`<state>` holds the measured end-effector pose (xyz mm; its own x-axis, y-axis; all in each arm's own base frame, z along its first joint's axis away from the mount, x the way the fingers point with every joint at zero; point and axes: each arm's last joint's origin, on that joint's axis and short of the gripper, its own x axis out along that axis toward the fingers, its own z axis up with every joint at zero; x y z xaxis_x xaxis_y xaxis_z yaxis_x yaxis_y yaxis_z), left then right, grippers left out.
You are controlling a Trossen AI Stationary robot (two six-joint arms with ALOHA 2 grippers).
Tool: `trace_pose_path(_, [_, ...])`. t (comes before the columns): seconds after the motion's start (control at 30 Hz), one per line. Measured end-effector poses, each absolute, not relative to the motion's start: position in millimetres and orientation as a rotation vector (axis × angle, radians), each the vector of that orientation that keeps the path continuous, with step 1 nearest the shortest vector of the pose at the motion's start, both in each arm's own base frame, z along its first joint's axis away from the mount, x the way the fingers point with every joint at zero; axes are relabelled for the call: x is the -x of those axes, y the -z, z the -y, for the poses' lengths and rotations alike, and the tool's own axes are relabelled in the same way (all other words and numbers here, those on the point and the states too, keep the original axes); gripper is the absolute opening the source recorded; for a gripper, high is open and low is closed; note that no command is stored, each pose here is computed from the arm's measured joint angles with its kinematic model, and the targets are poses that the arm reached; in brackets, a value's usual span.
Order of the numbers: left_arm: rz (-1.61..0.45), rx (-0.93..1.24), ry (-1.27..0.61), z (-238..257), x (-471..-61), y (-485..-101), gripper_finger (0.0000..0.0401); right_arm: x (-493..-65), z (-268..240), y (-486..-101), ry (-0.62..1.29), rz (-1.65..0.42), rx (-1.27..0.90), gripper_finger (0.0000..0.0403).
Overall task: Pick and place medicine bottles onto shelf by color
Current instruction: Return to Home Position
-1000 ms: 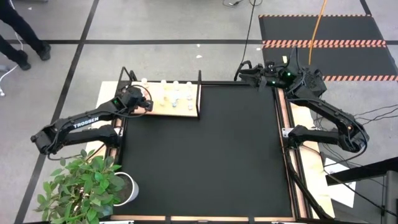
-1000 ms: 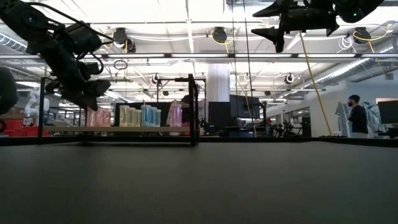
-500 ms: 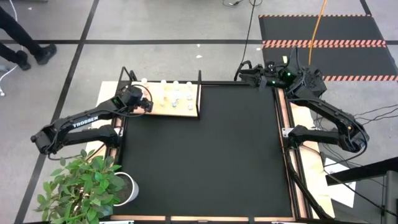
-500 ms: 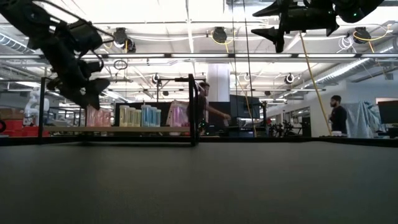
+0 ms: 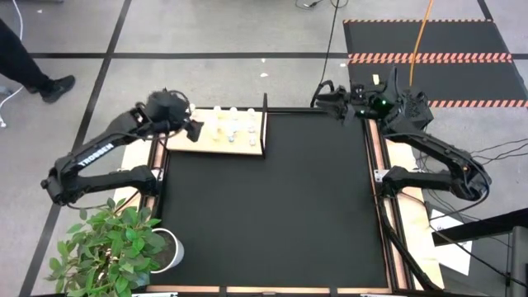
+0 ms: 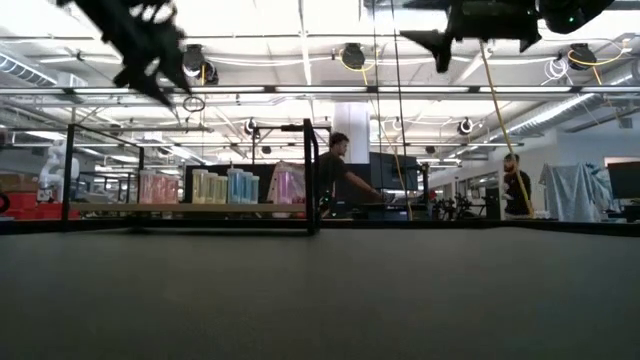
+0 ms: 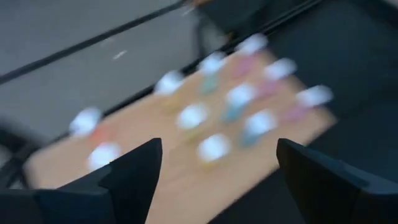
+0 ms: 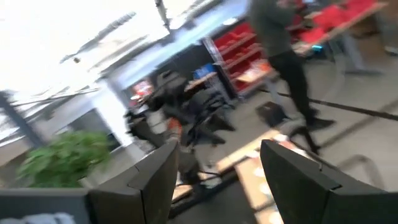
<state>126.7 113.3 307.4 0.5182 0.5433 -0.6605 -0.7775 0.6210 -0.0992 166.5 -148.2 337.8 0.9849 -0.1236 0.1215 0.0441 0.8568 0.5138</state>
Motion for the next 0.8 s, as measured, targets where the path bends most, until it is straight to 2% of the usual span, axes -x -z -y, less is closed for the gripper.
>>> trace_pose_path(0.2, [-0.45, 0.224, -0.607, -100.2, -135.8, -375.0, 0.0319, -191.0, 118.2, -346.5, 0.04, 0.165, -0.446, 0.0201])
trace_pose_path(0.37, [-0.291, 0.14, -0.491, -96.6, -164.9, -403.0, 0.0302, -210.5, 88.1, -345.1, 0.034, 0.111, -0.32, 0.0136])
trace_pose_path(0.47, [-0.219, 0.123, -0.357, -94.4, -194.5, -404.0, 0.0249, -218.3, 68.2, -341.3, -0.068, 0.06, -0.237, 0.0076])
trace_pose_path(0.57, [-0.149, 0.102, -0.187, -86.5, -221.5, -403.7, 0.0166, -214.5, 51.9, -339.3, -0.13, -0.004, -0.203, 0.0016])
trace_pose_path(0.7, [-0.073, 0.062, -0.093, -74.8, -233.5, -409.0, 0.0039, -191.6, 40.1, -339.7, -0.022, -0.09, -0.214, 0.0009])
trace_pose_path(0.73, [-0.07, 0.045, -0.084, -72.5, -233.8, -409.6, 0.002, -183.8, 37.6, -340.2, 0.007, -0.108, -0.203, 0.0006])
trace_pose_path(0.8, [-0.079, 0.009, -0.071, -68.5, -230.6, -408.0, 0.0013, -167.6, 32.6, -342.5, 0.054, -0.127, -0.169, 0.0002])
